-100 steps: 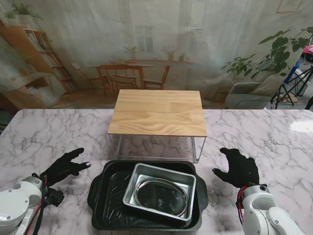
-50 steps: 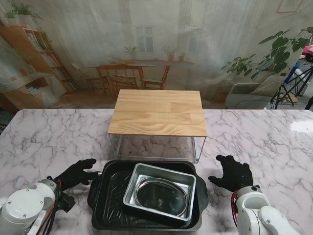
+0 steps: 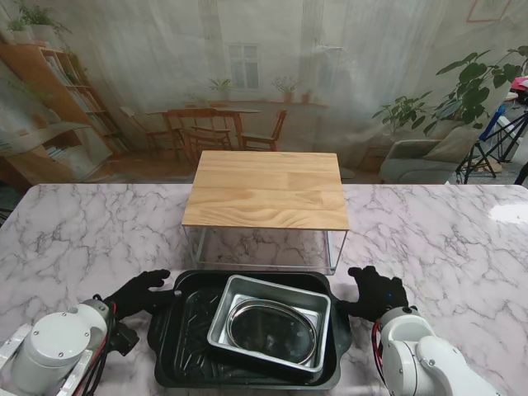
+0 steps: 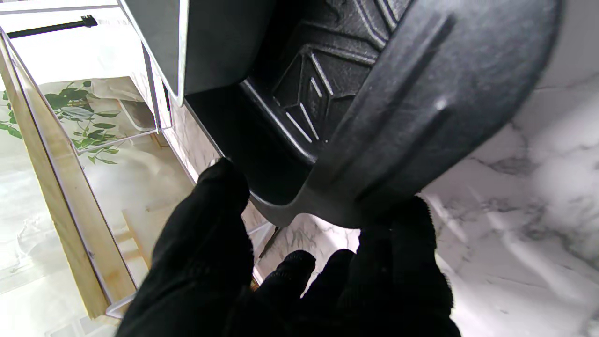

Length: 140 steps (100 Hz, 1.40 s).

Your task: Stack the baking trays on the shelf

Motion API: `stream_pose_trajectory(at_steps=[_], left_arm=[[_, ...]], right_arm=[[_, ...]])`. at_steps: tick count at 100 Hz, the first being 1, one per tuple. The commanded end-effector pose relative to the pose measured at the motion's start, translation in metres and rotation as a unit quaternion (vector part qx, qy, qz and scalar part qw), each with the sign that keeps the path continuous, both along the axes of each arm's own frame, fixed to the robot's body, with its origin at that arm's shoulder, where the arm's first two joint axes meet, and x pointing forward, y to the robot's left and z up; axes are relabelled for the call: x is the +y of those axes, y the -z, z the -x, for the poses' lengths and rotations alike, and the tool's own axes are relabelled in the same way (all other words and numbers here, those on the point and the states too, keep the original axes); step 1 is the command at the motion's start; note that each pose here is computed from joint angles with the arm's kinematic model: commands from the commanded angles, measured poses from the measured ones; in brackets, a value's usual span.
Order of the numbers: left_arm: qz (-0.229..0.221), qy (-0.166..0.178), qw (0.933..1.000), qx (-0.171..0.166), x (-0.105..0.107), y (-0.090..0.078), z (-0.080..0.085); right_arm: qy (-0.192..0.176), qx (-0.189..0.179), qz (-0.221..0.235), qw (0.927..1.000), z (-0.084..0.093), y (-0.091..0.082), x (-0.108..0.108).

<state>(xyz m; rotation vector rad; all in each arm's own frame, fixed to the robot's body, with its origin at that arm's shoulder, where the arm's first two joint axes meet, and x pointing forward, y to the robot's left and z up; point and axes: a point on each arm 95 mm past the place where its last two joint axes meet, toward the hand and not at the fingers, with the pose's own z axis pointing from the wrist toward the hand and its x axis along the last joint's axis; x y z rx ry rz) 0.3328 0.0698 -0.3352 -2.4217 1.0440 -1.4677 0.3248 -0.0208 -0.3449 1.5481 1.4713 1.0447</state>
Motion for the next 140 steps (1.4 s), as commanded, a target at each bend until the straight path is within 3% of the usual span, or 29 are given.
stream_pose_trajectory(at_steps=[1, 74, 108, 140], left_arm=[[0.005, 0.009, 0.9999, 0.013, -0.004, 0.003, 0.001], [0.014, 0.031, 0.9988, 0.034, -0.022, 0.003, -0.001], [-0.010, 0.047, 0.9970, 0.061, -0.019, 0.002, 0.001], [-0.040, 0.041, 0.9964, 0.062, -0.023, 0.009, -0.001]], right_arm=[[0.000, 0.010, 0.002, 1.0000, 0.001, 0.003, 0.001], [-0.024, 0.067, 0.007, 0.9974, -0.002, 0.006, 0.032], [-0.008, 0.061, 0.006, 0.9981, -0.002, 0.008, 0.032], [0.001, 0.075, 0.012, 0.9971, -0.005, 0.012, 0.032]])
